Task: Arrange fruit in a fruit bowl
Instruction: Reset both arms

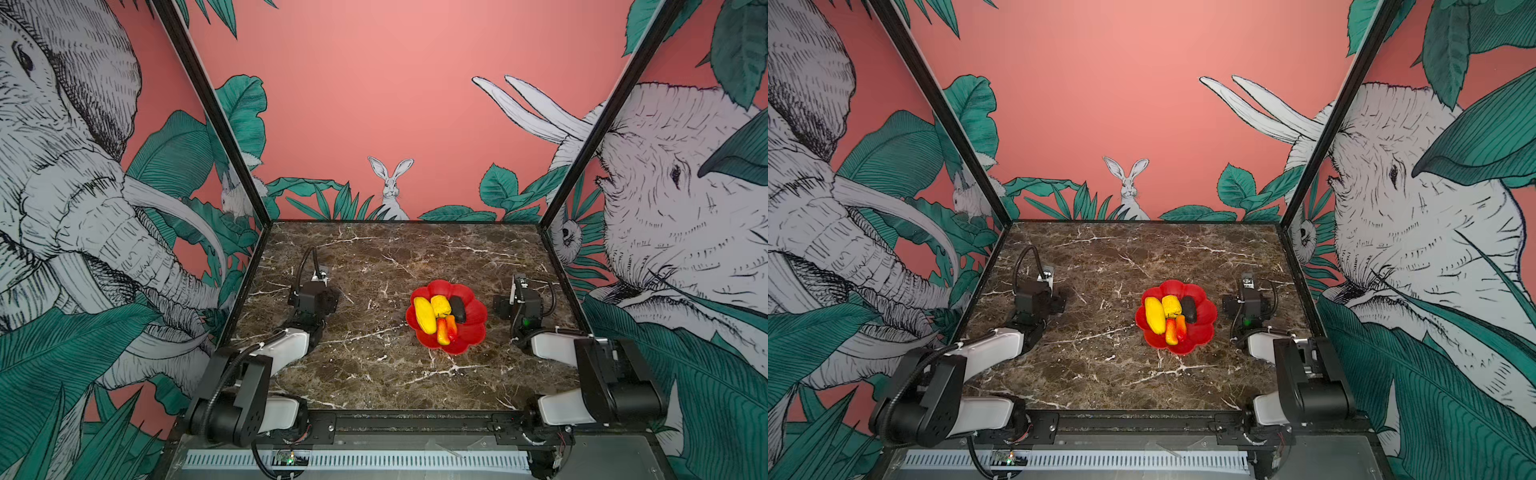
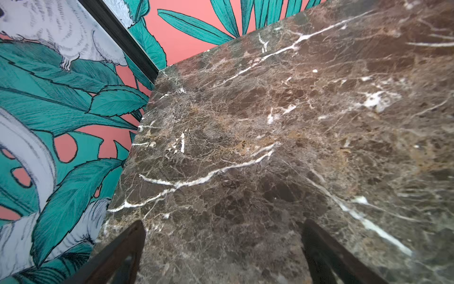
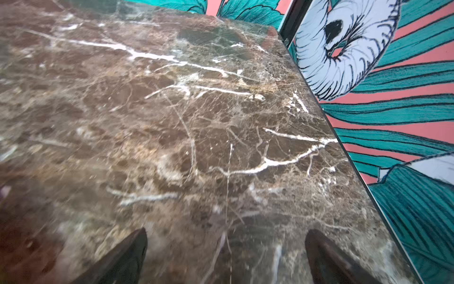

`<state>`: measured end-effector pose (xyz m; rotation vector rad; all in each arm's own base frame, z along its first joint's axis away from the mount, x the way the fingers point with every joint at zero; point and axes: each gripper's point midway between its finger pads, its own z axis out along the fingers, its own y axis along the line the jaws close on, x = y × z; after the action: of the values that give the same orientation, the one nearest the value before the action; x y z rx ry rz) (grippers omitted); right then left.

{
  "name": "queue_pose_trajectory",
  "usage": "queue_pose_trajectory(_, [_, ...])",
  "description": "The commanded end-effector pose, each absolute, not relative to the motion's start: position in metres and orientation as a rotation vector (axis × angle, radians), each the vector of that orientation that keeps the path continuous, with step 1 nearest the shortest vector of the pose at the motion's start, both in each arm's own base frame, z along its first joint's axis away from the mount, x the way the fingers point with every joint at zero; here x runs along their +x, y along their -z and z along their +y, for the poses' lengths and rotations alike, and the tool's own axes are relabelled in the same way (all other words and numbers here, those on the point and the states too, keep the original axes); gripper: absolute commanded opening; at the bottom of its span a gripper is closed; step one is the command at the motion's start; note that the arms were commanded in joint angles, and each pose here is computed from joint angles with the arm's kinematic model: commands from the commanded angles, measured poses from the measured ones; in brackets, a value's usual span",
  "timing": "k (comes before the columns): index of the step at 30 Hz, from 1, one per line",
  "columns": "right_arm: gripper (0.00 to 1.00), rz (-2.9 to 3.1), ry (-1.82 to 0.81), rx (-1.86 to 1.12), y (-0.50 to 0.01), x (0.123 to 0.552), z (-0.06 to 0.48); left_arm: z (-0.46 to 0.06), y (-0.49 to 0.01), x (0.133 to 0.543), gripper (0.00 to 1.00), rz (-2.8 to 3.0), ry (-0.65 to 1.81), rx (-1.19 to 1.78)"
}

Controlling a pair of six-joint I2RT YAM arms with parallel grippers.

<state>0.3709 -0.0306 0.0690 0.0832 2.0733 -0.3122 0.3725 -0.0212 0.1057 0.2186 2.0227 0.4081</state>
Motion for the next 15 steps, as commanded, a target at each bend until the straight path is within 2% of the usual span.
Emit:
queue_pose_trajectory(1, [0.99, 1.86, 0.255, 0.113, -0.099, 0.389, -0.031, -0.021, -0.125, 0.389, 1.0, 1.886, -0.381, 0.18])
queue_pose_trajectory(7, [1.0, 1.892, 0.258, 0.108, -0.097, 0.392, -0.03, 0.0, -0.106, 0.408, 1.0, 1.928, -0.255, 0.083])
queue_pose_trajectory(11, [1.0, 1.889, 0.257, 0.102, -0.098, 0.392, -0.03, -0.007, -0.097, 0.404, 1.0, 1.918, -0.152, 0.128])
queue_pose_trajectory(15, [0.99, 1.894, 0.251, 0.094, -0.097, 0.393, -0.028, -0.004, -0.095, 0.402, 1.0, 1.919, -0.164, 0.11])
